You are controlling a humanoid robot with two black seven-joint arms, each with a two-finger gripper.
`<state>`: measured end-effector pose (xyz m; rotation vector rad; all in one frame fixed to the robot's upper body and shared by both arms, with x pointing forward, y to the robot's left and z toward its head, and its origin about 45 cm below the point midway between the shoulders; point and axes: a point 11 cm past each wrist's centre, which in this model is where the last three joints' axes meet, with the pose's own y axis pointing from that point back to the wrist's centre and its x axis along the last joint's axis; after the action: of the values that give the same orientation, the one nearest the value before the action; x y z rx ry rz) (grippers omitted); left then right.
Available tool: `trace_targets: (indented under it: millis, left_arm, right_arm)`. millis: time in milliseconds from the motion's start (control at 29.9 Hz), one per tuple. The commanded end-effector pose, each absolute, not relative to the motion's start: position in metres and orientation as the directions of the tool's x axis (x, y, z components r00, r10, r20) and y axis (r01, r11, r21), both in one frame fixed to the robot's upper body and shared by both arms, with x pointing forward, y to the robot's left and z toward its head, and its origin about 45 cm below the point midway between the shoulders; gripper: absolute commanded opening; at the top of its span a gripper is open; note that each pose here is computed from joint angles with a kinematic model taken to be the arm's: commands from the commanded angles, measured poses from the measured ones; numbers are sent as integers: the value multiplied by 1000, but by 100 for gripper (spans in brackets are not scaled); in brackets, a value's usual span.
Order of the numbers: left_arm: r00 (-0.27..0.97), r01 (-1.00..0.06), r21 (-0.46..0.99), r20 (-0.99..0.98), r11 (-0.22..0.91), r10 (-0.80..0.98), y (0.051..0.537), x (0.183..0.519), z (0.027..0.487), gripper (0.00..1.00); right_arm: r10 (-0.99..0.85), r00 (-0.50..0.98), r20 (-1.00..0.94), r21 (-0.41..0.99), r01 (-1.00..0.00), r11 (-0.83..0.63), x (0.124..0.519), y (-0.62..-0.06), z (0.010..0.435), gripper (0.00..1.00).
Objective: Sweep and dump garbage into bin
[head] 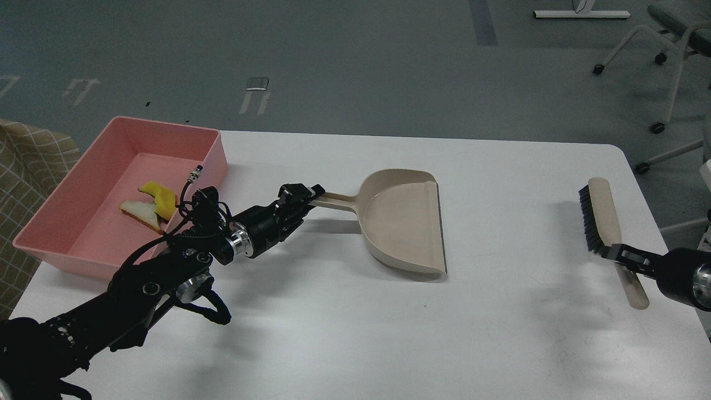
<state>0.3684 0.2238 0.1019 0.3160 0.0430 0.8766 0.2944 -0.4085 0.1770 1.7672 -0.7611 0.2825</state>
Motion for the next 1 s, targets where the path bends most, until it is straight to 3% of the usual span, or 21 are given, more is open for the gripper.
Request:
trace_targets:
  millis: [0, 134, 234, 334, 401, 568, 835, 868, 902, 935, 969]
  left_arm:
    - [649, -743, 283, 88, 606, 755, 219, 368, 104, 48]
    - [650, -744, 276, 86, 609, 755, 220, 368, 107, 82]
    - [638, -751, 273, 67, 601, 767, 224, 369, 108, 92]
    - [630, -757, 266, 53, 597, 775, 225, 371, 110, 94]
    - [622, -763, 261, 46, 592, 781, 227, 373, 112, 96]
    - [608, -776, 263, 66, 574, 791, 242, 377, 117, 97]
    - [584, -800, 223, 73, 557, 809, 265, 382, 144, 97]
    - [571, -810, 210, 67, 548, 818, 273, 384, 152, 97]
    - [559, -820, 192, 64, 540, 826, 279, 388, 162, 97]
    - [559, -820, 191, 64, 540, 826, 279, 388, 163, 97]
    - [547, -829, 177, 63, 530, 835, 288, 390, 173, 97]
  right_arm:
    - [-352, 771, 530, 770, -612, -180, 293, -399, 171, 0]
    - [-348, 772, 532, 768, -613, -185, 295, -397, 171, 0]
    - [-348, 765, 542, 758, -624, -189, 300, -395, 175, 9]
    - [-351, 765, 540, 756, -625, -197, 301, -391, 174, 15]
    - [-355, 764, 538, 751, -626, -209, 303, -387, 174, 31]
    - [-354, 765, 539, 752, -626, -208, 303, -387, 174, 46]
    - [-364, 750, 552, 737, -643, -209, 307, -388, 181, 57]
    - [-376, 735, 564, 722, -660, -208, 311, -390, 187, 70]
    - [-399, 703, 589, 691, -694, -202, 319, -395, 200, 92]
    - [-399, 702, 590, 691, -694, -202, 319, -395, 200, 92]
    - [-431, 659, 616, 652, -734, -189, 327, -402, 216, 100]
